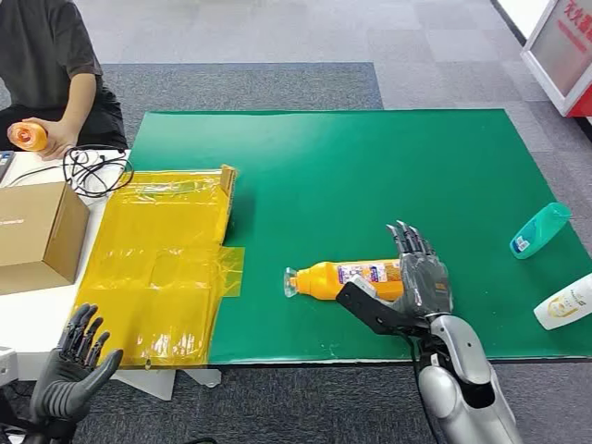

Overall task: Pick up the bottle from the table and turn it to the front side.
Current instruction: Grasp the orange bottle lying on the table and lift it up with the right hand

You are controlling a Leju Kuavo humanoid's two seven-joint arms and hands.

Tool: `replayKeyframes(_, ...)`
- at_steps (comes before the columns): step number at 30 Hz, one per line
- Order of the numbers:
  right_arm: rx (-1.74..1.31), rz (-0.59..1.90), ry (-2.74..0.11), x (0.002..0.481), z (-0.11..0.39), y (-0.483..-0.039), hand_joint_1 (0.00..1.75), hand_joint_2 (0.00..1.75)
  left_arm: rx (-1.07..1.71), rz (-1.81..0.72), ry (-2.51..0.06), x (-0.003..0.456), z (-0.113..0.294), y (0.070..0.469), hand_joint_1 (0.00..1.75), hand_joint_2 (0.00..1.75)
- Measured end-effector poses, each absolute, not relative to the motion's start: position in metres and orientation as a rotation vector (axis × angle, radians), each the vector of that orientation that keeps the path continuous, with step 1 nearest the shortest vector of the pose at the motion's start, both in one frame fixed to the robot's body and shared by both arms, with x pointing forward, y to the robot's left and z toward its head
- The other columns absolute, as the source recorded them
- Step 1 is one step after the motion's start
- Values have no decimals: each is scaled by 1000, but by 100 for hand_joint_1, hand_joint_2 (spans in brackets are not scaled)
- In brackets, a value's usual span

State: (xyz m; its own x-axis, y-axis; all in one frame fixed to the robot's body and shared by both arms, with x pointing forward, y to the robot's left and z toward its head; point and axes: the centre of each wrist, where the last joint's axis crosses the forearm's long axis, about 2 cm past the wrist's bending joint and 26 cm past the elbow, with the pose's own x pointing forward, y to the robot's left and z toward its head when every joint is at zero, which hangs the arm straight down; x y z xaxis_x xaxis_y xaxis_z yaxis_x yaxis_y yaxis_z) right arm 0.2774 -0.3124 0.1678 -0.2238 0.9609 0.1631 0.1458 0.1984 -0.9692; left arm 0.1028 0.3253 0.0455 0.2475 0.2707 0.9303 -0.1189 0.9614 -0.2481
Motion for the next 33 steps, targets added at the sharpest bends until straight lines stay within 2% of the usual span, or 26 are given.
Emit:
replayKeyframes(15, -878, 1356, -1320, 319, 147, -353, 0, 175, -135, 208, -1286, 97, 36, 338, 0, 175)
replayKeyframes(33, -821, 1413, -1219, 367, 148, -354, 0, 175, -129, 196, -1343, 107, 34, 337, 0, 175)
